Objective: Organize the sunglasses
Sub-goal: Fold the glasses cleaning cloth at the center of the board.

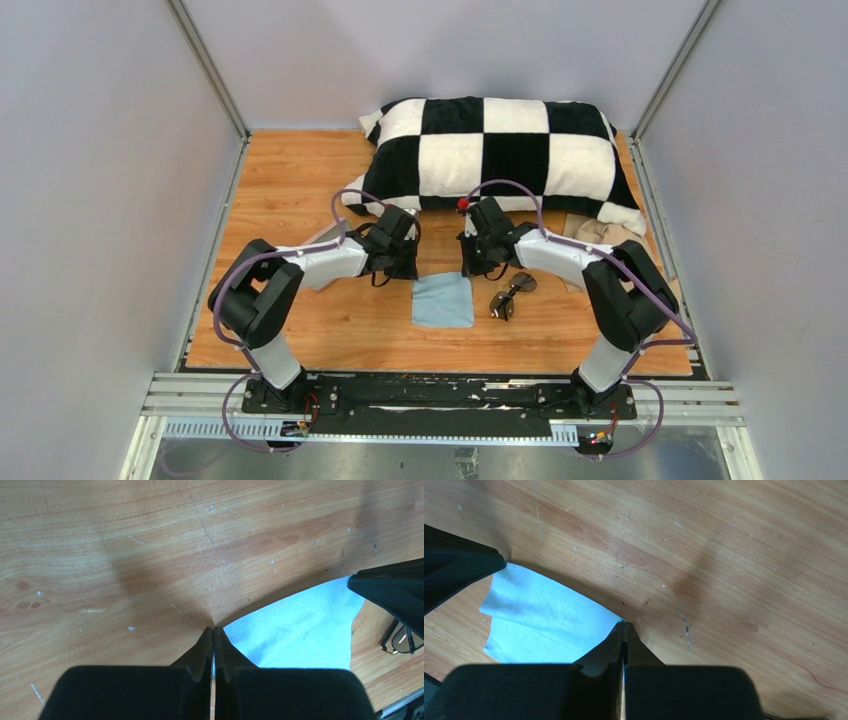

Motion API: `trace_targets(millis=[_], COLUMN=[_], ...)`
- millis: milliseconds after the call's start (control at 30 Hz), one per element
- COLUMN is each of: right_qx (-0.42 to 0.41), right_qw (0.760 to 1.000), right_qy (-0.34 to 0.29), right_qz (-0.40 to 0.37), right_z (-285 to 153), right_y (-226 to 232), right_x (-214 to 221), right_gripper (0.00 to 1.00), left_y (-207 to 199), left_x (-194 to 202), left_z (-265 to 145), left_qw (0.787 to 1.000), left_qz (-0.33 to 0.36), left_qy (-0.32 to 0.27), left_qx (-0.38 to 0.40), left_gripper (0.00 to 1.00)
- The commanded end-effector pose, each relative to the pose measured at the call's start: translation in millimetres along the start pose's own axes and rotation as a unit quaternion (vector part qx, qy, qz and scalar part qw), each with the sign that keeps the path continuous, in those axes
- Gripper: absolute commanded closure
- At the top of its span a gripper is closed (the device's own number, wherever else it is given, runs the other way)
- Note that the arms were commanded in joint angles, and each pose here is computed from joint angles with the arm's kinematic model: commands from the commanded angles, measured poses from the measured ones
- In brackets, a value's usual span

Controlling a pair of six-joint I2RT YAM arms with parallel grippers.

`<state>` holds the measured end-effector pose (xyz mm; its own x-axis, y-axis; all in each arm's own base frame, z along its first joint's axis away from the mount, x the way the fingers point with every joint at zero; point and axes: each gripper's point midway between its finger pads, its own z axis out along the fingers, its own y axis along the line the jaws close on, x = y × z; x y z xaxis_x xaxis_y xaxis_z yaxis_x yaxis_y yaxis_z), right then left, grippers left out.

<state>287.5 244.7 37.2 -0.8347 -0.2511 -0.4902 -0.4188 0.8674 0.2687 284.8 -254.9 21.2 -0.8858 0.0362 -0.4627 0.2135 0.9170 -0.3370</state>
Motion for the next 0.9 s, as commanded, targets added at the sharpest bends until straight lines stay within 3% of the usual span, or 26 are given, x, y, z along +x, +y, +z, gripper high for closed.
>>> trace_targets(millis=[0,867], right_qx=[0.007,0.009], right_qw=[1.000,1.000], right_qy=[-0.007,-0.007], right_qz=[0.005,0.000], right_z=[-13.5,-22.2], right_y=[-2.3,-5.5], right_x=[-4.4,8.3], right_gripper=[1.00,1.00], left_y=[-9.2,-26.0], left_x=[-16.0,-16.5], left_z=[-14.6,-26.1], left_qw=[1.000,0.998], left_qz=[0.011,0.013], left_qy=[-0.021,-0.029], left_qx=[0.013,0.062], left_gripper=[1.00,1.00])
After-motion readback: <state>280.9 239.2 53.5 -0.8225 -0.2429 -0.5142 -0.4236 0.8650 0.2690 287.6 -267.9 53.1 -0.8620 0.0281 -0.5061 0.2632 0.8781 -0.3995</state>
